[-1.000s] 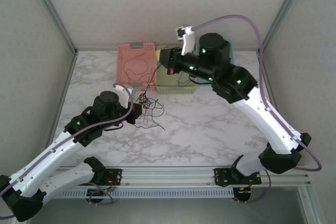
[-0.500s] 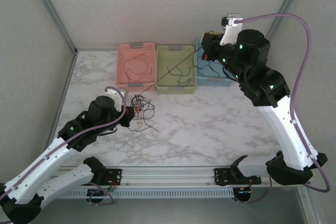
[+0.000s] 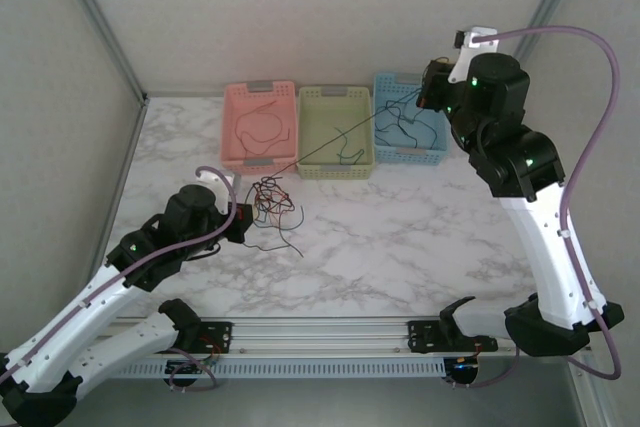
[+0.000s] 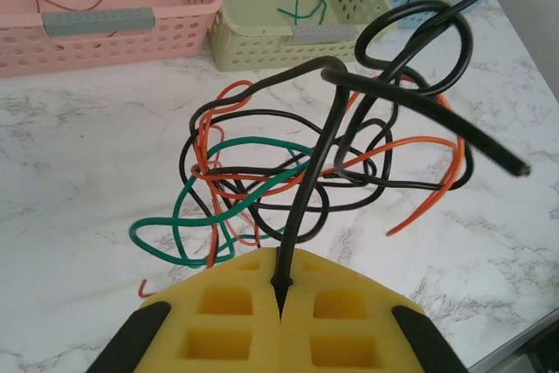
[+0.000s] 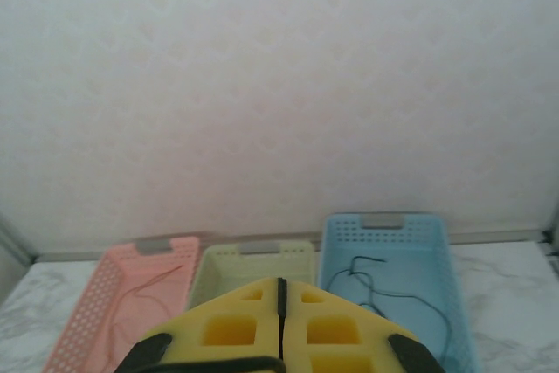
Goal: Untangle the cables
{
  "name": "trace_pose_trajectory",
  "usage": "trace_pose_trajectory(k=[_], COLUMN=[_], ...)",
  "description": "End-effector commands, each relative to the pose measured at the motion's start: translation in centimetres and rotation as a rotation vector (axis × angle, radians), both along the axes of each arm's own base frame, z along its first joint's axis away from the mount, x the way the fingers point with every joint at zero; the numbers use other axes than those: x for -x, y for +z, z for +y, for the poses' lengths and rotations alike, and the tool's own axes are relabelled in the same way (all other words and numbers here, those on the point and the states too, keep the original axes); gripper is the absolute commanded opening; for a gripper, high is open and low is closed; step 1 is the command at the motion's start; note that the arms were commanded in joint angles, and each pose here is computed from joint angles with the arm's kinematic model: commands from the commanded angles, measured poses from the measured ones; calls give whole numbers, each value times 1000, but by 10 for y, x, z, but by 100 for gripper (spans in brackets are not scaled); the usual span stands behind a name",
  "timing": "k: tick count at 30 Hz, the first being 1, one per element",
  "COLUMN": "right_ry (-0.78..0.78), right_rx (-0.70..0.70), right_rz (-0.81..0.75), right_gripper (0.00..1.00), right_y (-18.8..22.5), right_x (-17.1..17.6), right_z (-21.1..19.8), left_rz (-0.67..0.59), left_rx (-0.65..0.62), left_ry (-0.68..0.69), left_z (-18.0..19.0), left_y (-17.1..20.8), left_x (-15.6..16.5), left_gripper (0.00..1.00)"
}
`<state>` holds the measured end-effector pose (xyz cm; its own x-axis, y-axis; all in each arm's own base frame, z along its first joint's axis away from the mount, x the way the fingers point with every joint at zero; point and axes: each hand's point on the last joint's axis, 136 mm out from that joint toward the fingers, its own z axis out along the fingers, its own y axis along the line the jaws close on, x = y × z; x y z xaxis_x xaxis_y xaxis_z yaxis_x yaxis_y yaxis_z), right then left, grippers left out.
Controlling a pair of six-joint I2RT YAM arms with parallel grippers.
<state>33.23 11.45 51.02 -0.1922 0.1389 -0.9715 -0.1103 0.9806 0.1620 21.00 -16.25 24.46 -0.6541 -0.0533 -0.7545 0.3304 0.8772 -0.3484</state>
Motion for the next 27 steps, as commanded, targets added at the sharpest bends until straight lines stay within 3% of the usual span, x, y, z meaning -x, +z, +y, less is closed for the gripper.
trace_pose_trajectory(k=[1,18,25,27], right_ry=[-148,-335,-355,-296], right_rx=[21,104,122,103], right_rz=[-112,-122,-100,-98], right_gripper=[0,0,0,0], right_y=[39,49,43,39], right_x=[15,19,16,11], right_z=[-40,-95,-101,-91], left_rz=[24,2,-11,-13], left_rx=[-28,-51,-63,-61], left_ry=[42,106,133,134], left_z=[10,27,33,34], left_y=[-9,-8,-6,-6], left_x=[4,4,4,4], left_gripper=[0,0,0,0])
